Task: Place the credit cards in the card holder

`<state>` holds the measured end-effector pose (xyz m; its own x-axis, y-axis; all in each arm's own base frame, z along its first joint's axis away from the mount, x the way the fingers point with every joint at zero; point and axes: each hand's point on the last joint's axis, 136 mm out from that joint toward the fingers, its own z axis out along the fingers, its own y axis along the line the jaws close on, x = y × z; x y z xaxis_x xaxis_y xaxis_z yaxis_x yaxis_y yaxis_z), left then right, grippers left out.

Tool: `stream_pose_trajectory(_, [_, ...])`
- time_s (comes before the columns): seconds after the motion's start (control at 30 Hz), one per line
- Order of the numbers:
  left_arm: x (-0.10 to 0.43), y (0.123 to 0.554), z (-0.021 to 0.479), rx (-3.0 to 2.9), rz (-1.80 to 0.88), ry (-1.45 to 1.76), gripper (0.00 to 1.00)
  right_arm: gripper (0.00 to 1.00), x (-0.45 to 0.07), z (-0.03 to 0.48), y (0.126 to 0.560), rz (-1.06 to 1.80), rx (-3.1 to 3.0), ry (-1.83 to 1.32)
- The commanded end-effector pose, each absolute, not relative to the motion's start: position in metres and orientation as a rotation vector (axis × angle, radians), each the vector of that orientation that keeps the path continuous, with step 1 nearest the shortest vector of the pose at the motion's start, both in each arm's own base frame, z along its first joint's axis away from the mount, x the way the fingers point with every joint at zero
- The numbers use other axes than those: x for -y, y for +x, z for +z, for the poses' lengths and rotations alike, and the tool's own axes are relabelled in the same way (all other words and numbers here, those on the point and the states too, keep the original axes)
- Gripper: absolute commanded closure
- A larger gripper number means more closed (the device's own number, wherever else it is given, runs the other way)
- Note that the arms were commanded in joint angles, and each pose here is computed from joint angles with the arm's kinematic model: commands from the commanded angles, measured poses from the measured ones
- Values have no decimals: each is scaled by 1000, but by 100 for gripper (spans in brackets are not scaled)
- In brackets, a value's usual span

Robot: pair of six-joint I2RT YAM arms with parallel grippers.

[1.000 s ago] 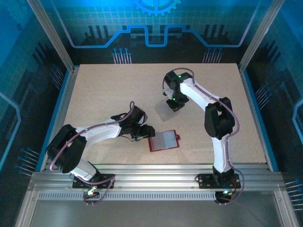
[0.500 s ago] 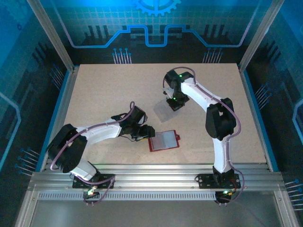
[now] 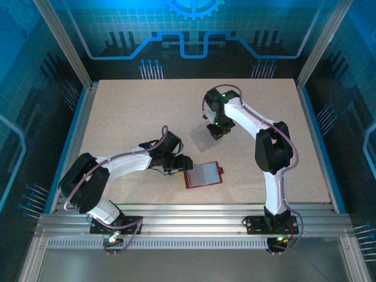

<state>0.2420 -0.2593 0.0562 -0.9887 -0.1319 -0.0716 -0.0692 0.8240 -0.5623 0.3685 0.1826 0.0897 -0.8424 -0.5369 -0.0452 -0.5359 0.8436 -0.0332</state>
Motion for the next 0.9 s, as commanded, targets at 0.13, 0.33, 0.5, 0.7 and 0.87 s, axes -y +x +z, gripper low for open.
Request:
stream_pose_trajectory(0.13, [261,242,58,-2915,-900,-149,48,77,-190,93,357,-8,-2960,-925])
stream_pose_trajectory(0.33, [259,241,58,-2917,-898,-154,48,73,-195,101,356,32,-2937,-936])
stream_pose_trajectory(0.5, [260,242,57,-2915,-902,-154,48,72,-196,102,357,41,-2932,-940])
stream_pose_trajectory(0.7, [258,242,56,-2917,-896,-158,48,75,-197,94,361,26,-2952,-946])
stream_pose_trajectory(0.87, [257,240,55,-2921,-896,-164,48,78,-197,91,363,25,-2953,-948])
